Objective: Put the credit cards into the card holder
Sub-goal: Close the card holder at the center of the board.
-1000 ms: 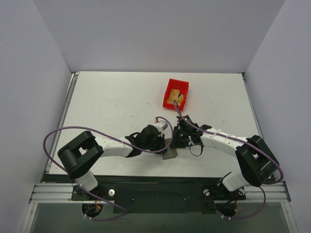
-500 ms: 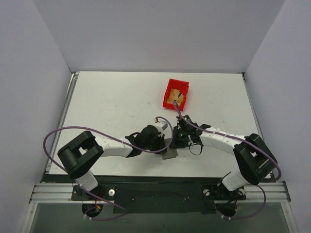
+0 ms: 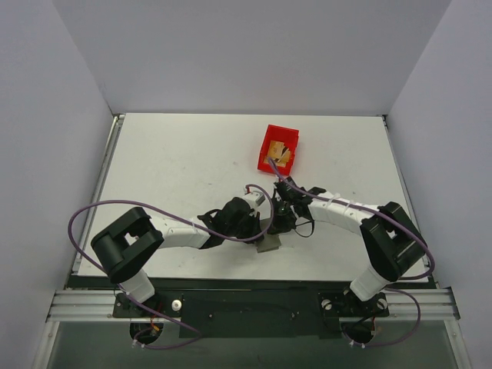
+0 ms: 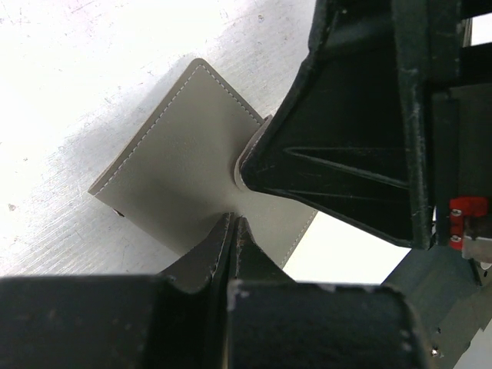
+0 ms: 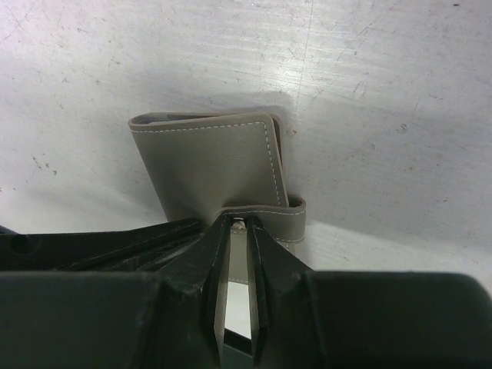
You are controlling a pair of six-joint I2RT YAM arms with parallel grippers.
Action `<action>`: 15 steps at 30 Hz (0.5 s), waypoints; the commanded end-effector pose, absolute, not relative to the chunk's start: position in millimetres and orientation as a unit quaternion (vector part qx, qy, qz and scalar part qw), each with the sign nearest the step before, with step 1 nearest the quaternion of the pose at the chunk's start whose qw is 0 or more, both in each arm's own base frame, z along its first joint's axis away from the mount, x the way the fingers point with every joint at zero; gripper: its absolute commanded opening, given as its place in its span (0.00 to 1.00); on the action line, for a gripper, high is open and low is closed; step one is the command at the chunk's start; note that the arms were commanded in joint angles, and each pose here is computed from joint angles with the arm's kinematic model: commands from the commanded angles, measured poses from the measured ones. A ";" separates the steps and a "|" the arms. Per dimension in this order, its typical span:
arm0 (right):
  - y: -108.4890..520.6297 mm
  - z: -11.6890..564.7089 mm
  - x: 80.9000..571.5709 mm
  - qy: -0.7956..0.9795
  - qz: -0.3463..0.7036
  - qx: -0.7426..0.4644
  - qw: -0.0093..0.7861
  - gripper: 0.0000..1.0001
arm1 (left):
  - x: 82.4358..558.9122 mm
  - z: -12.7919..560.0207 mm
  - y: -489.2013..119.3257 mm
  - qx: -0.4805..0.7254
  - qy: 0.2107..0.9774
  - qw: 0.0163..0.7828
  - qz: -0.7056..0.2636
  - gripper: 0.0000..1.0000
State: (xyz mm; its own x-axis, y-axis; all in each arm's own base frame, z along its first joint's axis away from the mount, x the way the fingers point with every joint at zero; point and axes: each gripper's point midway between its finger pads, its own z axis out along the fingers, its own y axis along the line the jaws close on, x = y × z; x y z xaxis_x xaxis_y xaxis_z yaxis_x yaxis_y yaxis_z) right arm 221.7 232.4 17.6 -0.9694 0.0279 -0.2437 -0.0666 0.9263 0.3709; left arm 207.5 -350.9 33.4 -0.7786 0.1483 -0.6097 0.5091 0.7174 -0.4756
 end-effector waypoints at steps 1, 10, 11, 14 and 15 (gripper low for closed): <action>208.7 -6.1 204.3 0.990 0.110 -0.025 0.082 0.08 | 207.3 29.6 -350.7 0.189 0.888 0.270 -0.321 0.00; 195.6 -24.4 194.2 0.996 0.032 -0.052 0.061 0.08 | 207.5 30.6 -350.4 0.189 0.888 0.270 -0.322 0.00; 192.0 -27.3 192.3 0.997 0.022 -0.053 0.057 0.07 | 207.3 30.7 -350.1 0.189 0.888 0.270 -0.322 0.00; 185.8 -32.6 188.2 0.997 0.007 -0.053 0.052 0.07 | 207.2 30.9 -348.4 0.187 0.887 0.274 -0.321 0.00; 183.1 -35.1 187.4 0.997 0.001 -0.052 0.050 0.07 | 206.7 30.0 -347.4 0.186 0.888 0.273 -0.321 0.00</action>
